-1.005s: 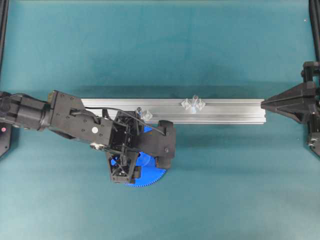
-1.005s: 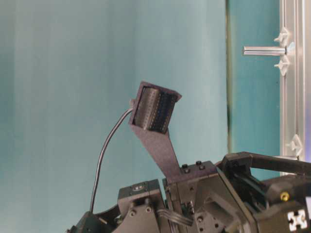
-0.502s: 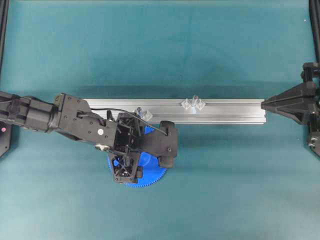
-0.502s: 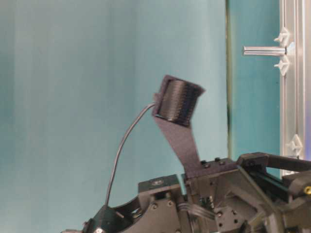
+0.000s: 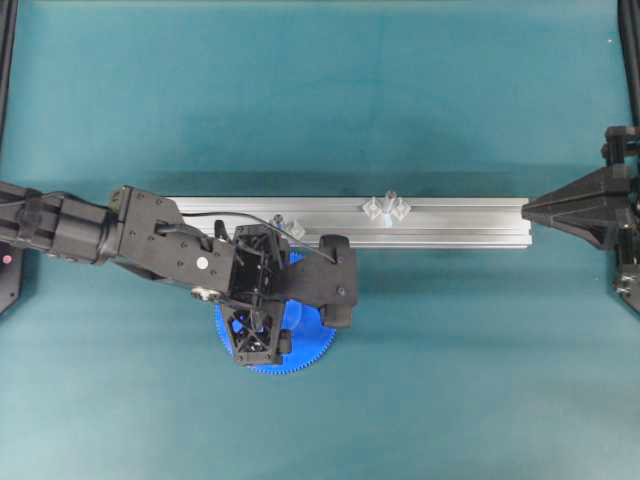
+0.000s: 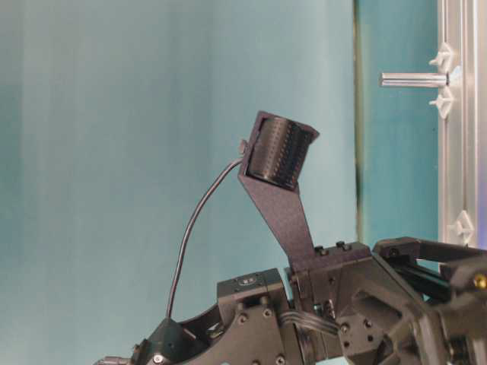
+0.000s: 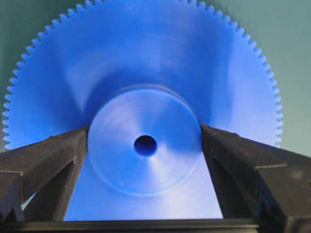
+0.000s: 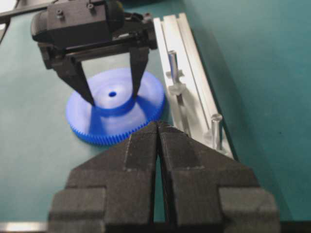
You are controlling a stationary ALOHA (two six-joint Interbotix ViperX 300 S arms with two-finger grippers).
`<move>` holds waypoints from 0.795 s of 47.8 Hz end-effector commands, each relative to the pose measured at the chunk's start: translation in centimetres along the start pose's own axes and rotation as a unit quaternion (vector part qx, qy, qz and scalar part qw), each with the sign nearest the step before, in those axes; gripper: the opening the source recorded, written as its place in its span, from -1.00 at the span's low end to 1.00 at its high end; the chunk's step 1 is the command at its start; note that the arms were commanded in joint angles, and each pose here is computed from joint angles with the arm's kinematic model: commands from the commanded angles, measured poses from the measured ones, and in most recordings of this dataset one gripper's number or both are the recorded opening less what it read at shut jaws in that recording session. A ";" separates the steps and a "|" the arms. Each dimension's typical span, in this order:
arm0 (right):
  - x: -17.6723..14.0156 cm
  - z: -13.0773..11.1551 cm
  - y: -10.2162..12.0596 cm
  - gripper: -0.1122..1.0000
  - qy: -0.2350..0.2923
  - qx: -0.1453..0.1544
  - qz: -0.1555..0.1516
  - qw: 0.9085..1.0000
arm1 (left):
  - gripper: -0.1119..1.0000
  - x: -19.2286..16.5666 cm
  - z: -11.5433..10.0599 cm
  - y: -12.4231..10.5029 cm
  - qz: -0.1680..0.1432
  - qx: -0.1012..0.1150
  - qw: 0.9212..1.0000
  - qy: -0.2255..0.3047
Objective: Insert the large gear onto the shaft.
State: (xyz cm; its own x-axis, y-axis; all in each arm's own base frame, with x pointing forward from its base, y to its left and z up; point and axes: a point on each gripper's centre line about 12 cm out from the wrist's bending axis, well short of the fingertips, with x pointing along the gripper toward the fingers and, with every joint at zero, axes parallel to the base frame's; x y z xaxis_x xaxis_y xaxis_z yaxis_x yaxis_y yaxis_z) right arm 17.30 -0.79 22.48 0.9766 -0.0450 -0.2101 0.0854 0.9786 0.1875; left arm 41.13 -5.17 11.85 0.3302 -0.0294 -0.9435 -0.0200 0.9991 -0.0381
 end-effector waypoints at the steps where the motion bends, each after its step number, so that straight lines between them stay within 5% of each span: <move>1: 0.1 0.4 0.0 -0.68 -0.007 0.006 0.000 1.000 | 0.90 -0.2 0.4 0.0 -0.003 -0.007 1.000 -0.012; 29: -0.2 0.4 0.0 -0.68 -0.015 0.005 0.001 1.000 | 0.89 -0.1 -0.2 0.1 0.001 0.006 1.000 0.007; 38: -0.2 0.4 0.0 -0.68 -0.016 0.006 0.001 1.000 | 0.85 0.2 -0.9 0.1 0.008 0.006 0.999 0.050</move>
State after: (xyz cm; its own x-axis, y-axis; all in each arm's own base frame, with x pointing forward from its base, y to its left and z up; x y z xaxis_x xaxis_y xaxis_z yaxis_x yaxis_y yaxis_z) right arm 16.98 -0.80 22.56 0.9803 -0.0467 -0.1921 0.0833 0.9789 0.1867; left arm 40.69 -5.12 11.60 0.2706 -0.0224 -0.9624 -0.0132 0.9995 -0.0270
